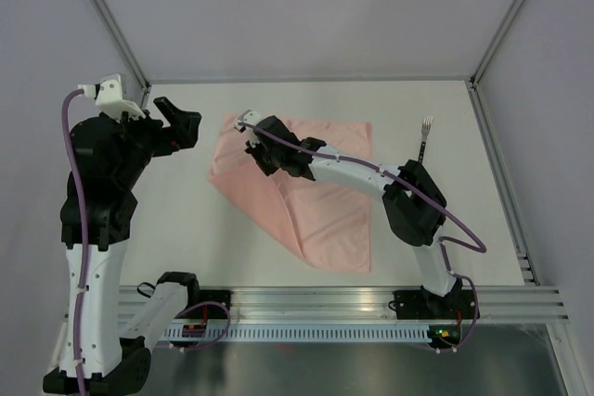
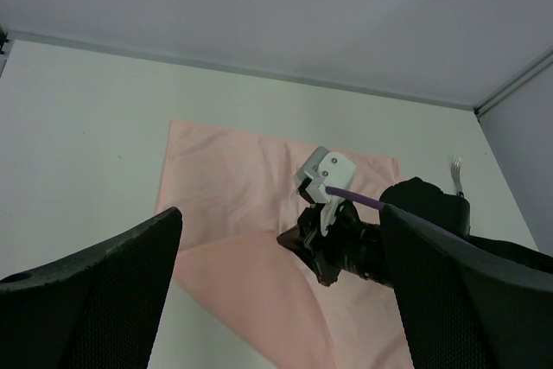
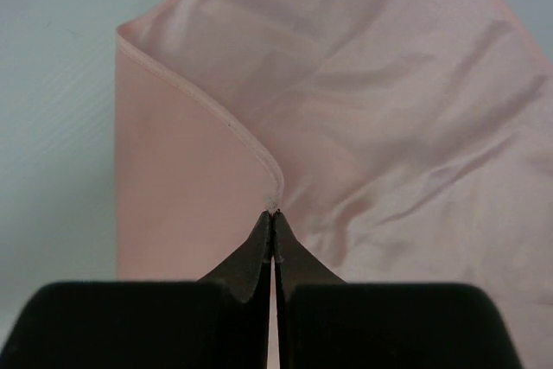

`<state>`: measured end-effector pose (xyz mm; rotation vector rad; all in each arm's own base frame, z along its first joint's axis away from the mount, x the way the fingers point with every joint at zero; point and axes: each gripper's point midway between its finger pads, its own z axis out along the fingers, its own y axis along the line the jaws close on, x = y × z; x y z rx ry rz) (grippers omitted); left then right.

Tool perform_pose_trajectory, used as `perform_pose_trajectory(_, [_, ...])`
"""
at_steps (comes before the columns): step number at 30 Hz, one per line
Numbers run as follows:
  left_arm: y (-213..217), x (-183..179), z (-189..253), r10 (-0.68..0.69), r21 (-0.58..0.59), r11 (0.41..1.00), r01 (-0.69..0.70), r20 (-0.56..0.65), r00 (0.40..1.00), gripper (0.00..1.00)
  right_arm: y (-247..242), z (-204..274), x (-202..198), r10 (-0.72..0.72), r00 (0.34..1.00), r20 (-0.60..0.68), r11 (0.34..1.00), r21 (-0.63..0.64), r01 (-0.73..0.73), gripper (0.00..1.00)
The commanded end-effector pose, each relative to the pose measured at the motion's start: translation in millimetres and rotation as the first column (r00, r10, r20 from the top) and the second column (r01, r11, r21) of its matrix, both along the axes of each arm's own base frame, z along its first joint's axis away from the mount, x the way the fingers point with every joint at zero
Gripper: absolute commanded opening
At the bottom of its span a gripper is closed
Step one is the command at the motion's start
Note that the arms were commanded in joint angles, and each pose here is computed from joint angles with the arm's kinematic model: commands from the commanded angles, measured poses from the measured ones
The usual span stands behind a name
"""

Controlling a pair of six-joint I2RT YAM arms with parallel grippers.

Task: Fold the napkin, place the utensils inside, and roll it up
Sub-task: Fold the napkin at the center of the board.

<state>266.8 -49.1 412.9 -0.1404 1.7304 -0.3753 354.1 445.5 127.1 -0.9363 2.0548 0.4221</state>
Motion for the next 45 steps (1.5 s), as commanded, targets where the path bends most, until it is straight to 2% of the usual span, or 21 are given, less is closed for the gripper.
perform_pose_trajectory(1, [-6.4, 6.0, 2.2, -0.039, 0.005, 0.999, 0.039, 0.023, 0.999, 1.0, -26.5, 27.1, 17.2, -0.034, 0.998, 0.057, 0.999, -0.005, 0.034, 0.01])
perform_pose_trajectory(20, [-8.7, 16.8, -42.1, -0.048, 0.004, 0.999, 0.048, -0.045, 0.998, 1.0, -130.6, 17.7, 87.1, -0.215, 0.974, 0.066, 0.974, -0.063, 0.219, 0.0])
perform_pose_trajectory(45, [-10.0, 21.7, -56.6, -0.052, -0.002, 0.999, 0.052, -0.064, 0.997, 1.0, -229.9, 8.3, 150.3, -0.407, 0.912, 0.051, 0.911, -0.054, 0.41, 0.0])
